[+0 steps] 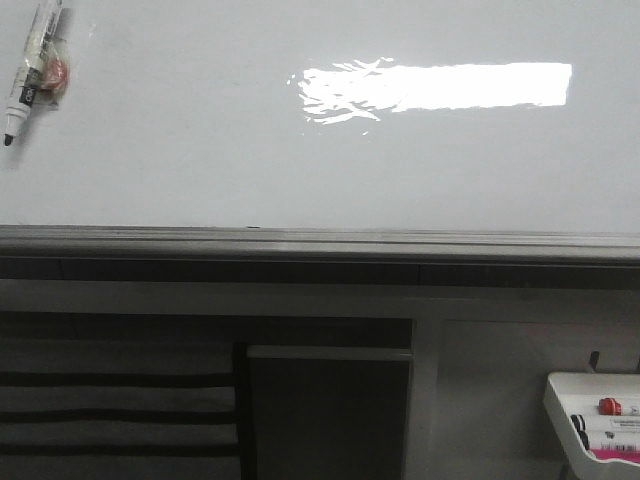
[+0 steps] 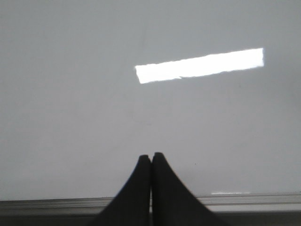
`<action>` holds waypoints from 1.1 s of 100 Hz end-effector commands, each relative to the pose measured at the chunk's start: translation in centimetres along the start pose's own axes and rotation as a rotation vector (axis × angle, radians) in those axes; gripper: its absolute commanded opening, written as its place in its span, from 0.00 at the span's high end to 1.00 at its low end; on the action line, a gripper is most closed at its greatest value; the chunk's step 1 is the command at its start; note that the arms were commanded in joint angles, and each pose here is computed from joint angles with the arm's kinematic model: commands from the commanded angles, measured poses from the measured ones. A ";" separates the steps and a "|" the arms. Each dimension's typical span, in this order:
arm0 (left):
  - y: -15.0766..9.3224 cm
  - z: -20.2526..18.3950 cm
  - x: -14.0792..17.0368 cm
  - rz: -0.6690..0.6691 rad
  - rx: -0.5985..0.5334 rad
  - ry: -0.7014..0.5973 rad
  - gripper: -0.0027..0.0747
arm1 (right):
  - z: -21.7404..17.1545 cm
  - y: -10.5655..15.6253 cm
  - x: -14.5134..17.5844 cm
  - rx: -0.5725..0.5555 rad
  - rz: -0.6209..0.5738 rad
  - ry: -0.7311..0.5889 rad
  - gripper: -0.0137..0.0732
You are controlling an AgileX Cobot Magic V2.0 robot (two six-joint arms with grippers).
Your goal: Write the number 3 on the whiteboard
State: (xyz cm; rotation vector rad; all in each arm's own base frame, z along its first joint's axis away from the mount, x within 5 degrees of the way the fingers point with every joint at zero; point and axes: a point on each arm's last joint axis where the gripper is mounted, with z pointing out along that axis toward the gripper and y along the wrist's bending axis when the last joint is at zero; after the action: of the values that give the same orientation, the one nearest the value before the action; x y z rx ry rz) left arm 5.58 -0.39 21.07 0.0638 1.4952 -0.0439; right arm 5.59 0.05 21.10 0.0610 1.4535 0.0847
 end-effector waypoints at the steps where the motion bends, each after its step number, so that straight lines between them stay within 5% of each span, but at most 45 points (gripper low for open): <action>1: 0.0 -0.3 -0.8 -0.013 -0.002 -0.112 0.99 | -0.2 0.0 -0.1 -0.002 -0.007 -0.076 0.93; 69: 0.1 -0.5 -1.8 -0.072 -0.003 -0.152 0.99 | -0.2 0.0 -0.2 -0.004 -0.074 -0.091 0.93; 87: 0.1 -1.1 -5.2 -0.153 0.008 -0.184 0.99 | -0.4 0.3 -3.4 -0.001 -0.032 -0.061 0.93; 110: 0.0 -0.6 -11.1 -0.095 0.014 0.011 0.99 | -0.1 0.8 -9.6 0.013 -0.074 0.092 0.93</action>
State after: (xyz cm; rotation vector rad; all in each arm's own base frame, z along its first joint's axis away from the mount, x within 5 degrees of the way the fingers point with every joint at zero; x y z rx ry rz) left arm 4.02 -0.50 28.69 0.0002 1.5097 -0.1499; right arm 4.31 0.03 27.58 0.0420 1.5479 0.0570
